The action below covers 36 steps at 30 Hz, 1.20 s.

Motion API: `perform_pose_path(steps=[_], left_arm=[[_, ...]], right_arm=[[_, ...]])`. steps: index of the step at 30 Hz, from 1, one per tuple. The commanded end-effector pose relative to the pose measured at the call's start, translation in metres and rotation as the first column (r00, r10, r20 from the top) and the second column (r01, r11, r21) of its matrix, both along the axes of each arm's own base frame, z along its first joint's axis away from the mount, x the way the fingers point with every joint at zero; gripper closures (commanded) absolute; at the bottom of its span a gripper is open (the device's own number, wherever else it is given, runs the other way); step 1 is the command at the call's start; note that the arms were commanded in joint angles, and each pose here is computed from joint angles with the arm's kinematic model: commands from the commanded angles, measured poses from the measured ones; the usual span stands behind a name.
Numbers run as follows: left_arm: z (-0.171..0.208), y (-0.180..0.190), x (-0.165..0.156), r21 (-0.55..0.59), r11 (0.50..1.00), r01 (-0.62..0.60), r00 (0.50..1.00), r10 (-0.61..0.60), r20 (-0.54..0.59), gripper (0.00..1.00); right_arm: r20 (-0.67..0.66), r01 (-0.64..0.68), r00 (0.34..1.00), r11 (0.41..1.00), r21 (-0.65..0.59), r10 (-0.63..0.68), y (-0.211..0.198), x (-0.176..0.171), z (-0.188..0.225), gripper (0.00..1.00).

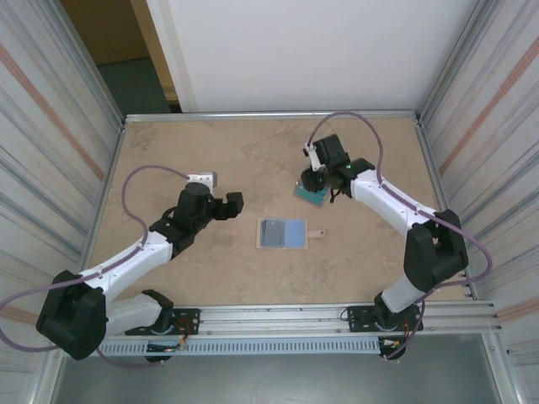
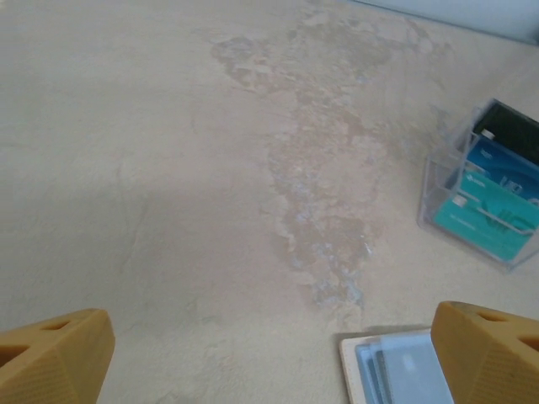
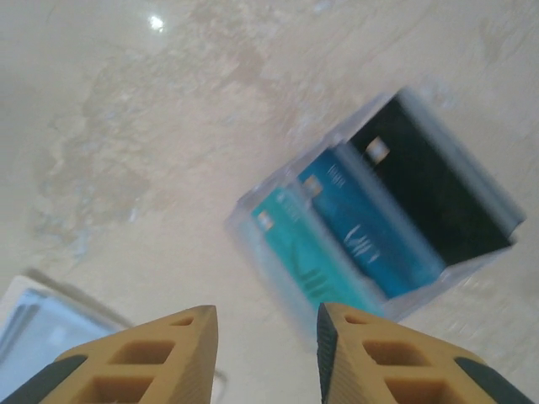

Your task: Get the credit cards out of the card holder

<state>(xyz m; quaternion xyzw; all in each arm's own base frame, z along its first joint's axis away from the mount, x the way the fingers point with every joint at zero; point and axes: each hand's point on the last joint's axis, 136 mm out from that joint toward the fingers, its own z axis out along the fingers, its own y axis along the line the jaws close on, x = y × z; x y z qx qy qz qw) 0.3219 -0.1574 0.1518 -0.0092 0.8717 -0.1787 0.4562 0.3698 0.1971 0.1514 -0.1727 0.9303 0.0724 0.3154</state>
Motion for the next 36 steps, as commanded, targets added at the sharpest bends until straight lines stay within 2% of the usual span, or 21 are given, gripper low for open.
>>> perform_pose_path(steps=[1, 11, 18, 29, 36], left_arm=[[0.009, 0.017, 0.005, -0.097, 0.991, -0.097, 0.995, 0.1, 0.024, 0.01], [0.002, 0.035, 0.0, -0.12, 0.979, -0.163, 0.984, 0.17, 0.046, 0.01], [-0.005, 0.046, -0.004, -0.083, 0.977, -0.198, 0.978, 0.203, 0.048, 0.01], [-0.012, 0.053, -0.009, -0.056, 0.972, -0.228, 0.973, 0.229, 0.027, 0.01], [-0.016, 0.053, -0.008, -0.048, 0.972, -0.228, 0.973, 0.229, 0.017, 0.01]], right_arm=[[-0.035, 0.139, 0.99, 0.988, 0.063, -0.137, 0.006, -0.022, 0.0, 0.62], [-0.076, 0.188, 0.978, 0.979, -0.076, -0.194, 0.027, -0.086, -0.03, 0.55], [-0.149, 0.118, 0.981, 0.991, -0.06, -0.126, 0.072, -0.115, -0.055, 0.53], [-0.239, 0.036, 0.97, 0.999, -0.008, -0.036, 0.122, -0.132, -0.085, 0.54], [-0.241, 0.036, 0.969, 0.998, -0.047, -0.046, 0.125, -0.128, -0.098, 0.54]])
